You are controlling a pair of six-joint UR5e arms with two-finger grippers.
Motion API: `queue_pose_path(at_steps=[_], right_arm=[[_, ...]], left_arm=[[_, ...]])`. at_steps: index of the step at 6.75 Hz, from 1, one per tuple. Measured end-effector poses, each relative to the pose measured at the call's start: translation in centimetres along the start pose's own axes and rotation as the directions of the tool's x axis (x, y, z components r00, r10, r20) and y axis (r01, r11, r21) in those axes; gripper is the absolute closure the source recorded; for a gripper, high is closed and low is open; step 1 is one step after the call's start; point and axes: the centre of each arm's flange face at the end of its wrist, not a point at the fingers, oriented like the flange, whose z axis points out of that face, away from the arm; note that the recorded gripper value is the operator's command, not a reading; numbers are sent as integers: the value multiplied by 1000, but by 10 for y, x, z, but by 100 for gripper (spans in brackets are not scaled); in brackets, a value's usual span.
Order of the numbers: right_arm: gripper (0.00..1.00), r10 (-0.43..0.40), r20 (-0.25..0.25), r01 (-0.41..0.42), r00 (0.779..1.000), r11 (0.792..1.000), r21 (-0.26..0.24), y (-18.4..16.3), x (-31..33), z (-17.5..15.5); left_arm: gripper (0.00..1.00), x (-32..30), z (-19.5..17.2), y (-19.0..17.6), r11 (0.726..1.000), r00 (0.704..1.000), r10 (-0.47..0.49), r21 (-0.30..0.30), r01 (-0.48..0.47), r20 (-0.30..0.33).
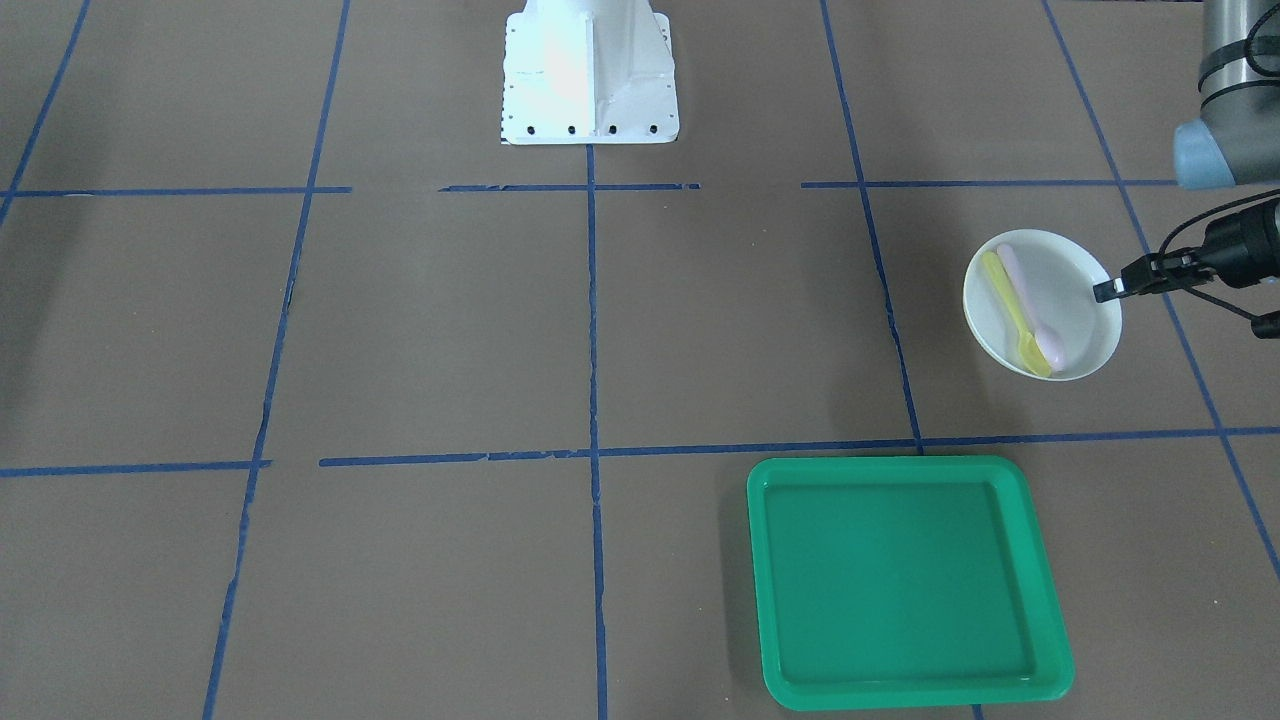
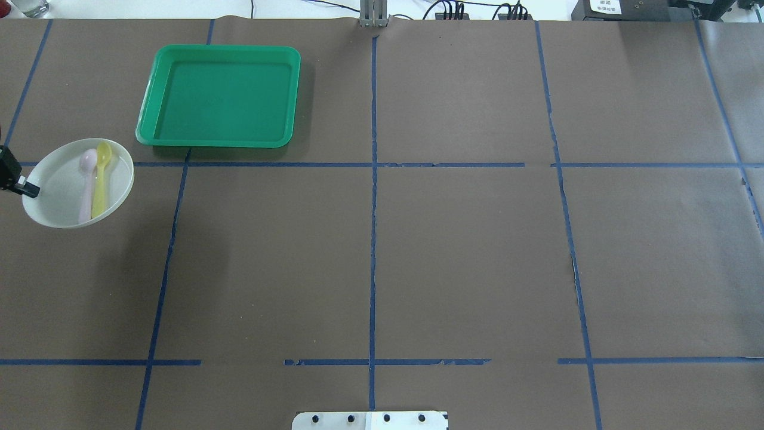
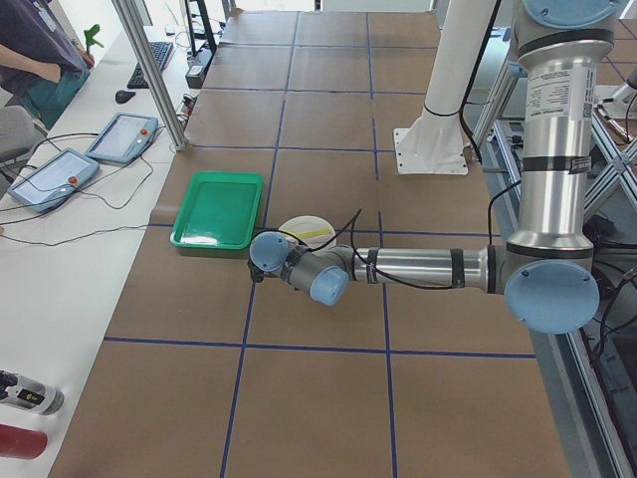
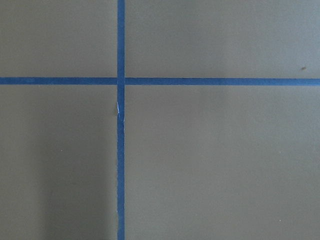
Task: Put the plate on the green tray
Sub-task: 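Lift the plate with the left gripper and carry it toward the green tray, then lower the plate onto the green tray and open the left gripper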
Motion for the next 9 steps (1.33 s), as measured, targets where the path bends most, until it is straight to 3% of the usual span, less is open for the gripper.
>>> queue_pose_path(at_steps=[2,4,6,9], right_arm=[[0,0,0,0,1000,1000,0,0,0,0],[0,1,0,-1,1000,1000,-1,1,0,0],[0,0,0,0,1000,1000,0,1,0,0],[0,1,0,-1,1000,1000,-1,1,0,0]], left_arm=[[100,61,0,-61,996,996,-87,15,87,-9],[100,108,5,-99,992,992,-124,39,124,-6],[100,137,30,-114,978,988,-155,140,153,1],[100,178,108,-127,922,964,-263,283,262,-35]])
